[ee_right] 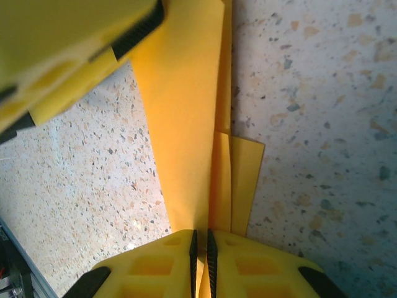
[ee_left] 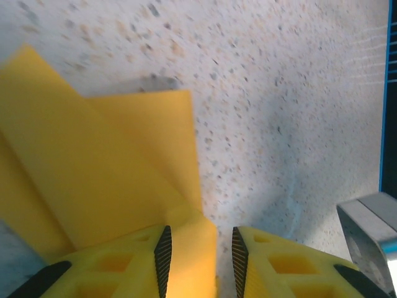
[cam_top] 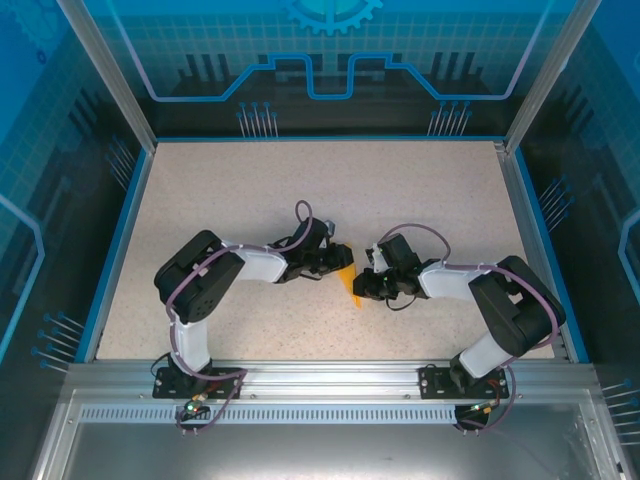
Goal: Fold a paper plane with a square sheet of paper (pick it up from the middle)
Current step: Fold the wing for the fifth time at the center of the table.
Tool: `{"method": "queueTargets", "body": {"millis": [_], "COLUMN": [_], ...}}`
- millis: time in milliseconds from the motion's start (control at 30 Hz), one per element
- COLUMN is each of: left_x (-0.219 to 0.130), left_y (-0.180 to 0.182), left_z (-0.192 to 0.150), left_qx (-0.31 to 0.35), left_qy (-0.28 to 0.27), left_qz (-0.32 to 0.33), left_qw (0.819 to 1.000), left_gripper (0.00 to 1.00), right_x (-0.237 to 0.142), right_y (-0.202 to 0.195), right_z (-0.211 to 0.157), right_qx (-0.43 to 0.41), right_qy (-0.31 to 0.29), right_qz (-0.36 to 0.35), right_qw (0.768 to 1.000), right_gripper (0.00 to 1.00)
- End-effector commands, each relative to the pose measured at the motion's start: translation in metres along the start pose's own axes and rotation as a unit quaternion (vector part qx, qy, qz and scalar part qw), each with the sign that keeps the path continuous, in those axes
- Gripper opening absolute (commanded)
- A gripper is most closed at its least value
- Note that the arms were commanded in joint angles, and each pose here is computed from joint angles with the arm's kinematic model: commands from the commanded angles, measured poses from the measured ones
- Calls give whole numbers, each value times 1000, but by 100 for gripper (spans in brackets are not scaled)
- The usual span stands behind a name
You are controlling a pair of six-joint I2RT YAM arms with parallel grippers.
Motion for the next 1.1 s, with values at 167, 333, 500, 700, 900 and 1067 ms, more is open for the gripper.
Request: {"method": "queueTargets", "body": {"millis": [167,333,500,700,900,1067], "left_x": [8,9,11,14,16,15], "left_y": [37,51,54,55,56,56], "left_z": [7,4,-1,-4,-6,-6], "left_qx": [-48,-60,-60,-59,-58,-57], "left_qy": [-2,9,21,33,40,41], "left_qz": [57,91,97,97,100,102], "left_qw": [997,994,993,993,992,992], "left_gripper": [33,32,31,30,30,30], "right_x": [6,1,-17,-37,-19,-6], "right_y": [-16,-11,10,41,53,42], "right_z": [-15,-10,1,8,4,7], "right_qx": [14,10,-10,-65,-100,-93], "right_qy": [30,23,-5,-33,-2,13], "right_qz": [-19,-16,16,55,24,7], "right_qw": [999,1000,1000,996,995,996], "right_gripper": [14,13,14,15,12,12]}}
Point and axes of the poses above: each hand's point on the last joint's axis, 136 mm out from that joint toward the fingers, its own x axis out along the fingers, its own y axis along the line the jaws close on, z = x × y, the point moved 1 cm from there along -x, back along the fingers
